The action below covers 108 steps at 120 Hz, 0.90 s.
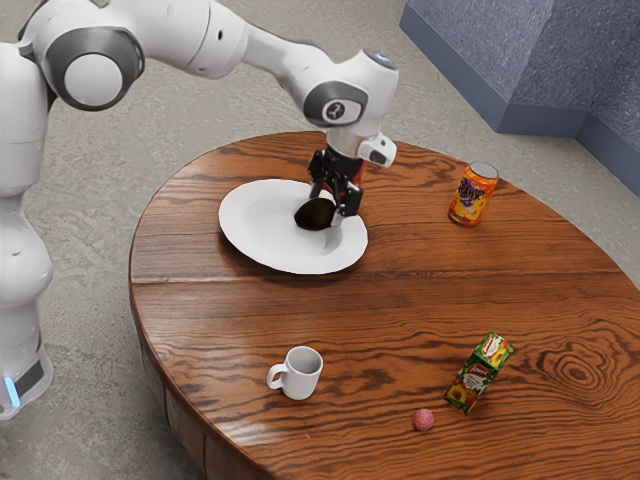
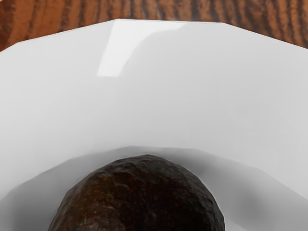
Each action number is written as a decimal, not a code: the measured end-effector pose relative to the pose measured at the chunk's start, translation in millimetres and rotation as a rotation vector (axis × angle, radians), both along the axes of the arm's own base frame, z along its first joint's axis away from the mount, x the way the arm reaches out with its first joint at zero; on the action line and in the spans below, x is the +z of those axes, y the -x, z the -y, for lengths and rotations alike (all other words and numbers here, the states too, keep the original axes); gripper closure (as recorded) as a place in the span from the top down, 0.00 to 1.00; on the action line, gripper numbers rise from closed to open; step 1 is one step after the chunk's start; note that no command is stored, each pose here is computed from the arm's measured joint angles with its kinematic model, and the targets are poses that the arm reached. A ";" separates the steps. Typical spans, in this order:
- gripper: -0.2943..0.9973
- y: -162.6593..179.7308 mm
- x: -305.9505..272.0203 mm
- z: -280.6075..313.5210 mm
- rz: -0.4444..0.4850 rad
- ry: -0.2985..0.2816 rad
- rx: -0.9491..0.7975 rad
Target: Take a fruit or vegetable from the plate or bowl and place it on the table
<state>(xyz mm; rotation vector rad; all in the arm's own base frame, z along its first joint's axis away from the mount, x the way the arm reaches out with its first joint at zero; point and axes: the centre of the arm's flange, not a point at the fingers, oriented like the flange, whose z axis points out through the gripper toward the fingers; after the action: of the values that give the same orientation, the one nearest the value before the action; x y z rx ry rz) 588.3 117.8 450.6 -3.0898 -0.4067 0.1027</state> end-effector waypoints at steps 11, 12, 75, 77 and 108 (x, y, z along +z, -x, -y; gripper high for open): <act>0.77 -0.9 -4.5 -0.5 0.002 0.001 -0.001; 0.77 -1.0 -4.8 -0.5 0.002 0.000 -0.002; 0.61 -7.1 -21.7 -4.8 0.003 -0.003 -0.009; 0.58 -7.2 -21.8 -5.1 0.003 -0.006 -0.009; 0.43 -6.5 -13.3 -7.2 0.011 -0.036 -0.010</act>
<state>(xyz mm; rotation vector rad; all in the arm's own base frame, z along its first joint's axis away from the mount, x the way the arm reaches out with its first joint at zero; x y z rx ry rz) 594.9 125.0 437.3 -3.0577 -0.3883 0.0774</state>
